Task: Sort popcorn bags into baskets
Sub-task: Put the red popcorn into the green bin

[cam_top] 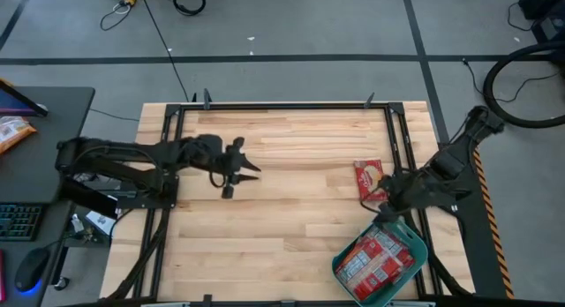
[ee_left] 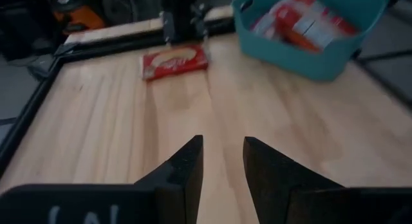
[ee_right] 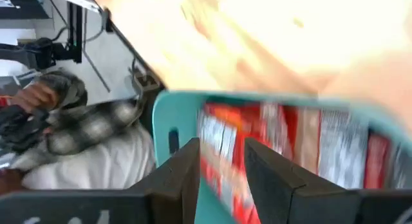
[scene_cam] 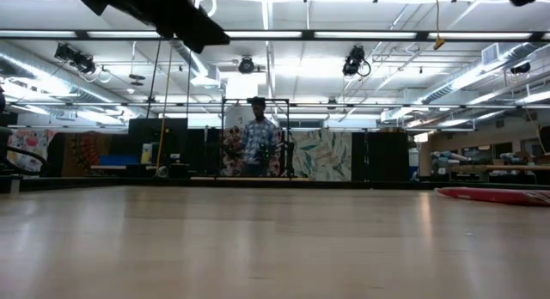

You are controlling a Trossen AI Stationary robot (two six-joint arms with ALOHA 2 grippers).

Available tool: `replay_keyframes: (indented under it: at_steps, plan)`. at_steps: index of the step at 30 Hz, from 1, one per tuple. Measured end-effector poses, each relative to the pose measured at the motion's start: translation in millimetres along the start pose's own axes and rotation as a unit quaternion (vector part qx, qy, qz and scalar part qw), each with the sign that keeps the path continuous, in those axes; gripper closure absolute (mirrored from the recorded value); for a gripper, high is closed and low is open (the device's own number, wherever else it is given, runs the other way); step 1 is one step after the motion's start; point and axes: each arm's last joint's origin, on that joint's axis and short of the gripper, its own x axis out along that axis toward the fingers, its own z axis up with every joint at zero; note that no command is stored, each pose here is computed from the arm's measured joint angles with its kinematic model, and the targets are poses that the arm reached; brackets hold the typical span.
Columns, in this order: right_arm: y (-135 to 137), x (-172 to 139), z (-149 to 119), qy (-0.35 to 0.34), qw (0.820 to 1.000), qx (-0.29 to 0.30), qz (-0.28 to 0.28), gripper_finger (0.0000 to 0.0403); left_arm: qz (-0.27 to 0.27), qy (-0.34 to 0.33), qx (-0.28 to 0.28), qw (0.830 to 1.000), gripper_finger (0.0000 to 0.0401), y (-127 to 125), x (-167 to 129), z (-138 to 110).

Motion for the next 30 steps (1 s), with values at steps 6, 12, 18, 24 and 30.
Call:
replay_keyframes:
  at_steps: [6,12,18,24,30]
  plan:
    - [4.5,12.0,25.5,-0.041,0.997,-0.068,-0.023,0.0277,0.013,-0.043,-0.026,0.999,0.0285,16.4,-12.4,-4.7]
    - [4.5,26.3,53.1,-0.073,0.990,-0.100,-0.067,0.0277,0.046,-0.068,-0.059,0.995,0.0285,22.2,-20.1,-25.6]
    - [5.9,34.2,86.5,-0.087,0.983,-0.117,-0.107,0.0277,0.079,-0.087,-0.076,0.990,0.0285,25.2,-34.5,-36.2]
    - [10.7,40.7,114.7,-0.093,0.977,-0.136,-0.136,0.0277,0.099,-0.127,-0.076,0.984,0.0285,22.2,-55.9,-37.8]
    - [-8.1,49.2,129.6,-0.080,0.962,-0.105,-0.239,0.0277,0.139,-0.161,-0.072,0.975,0.0285,9.2,-69.3,-61.8]
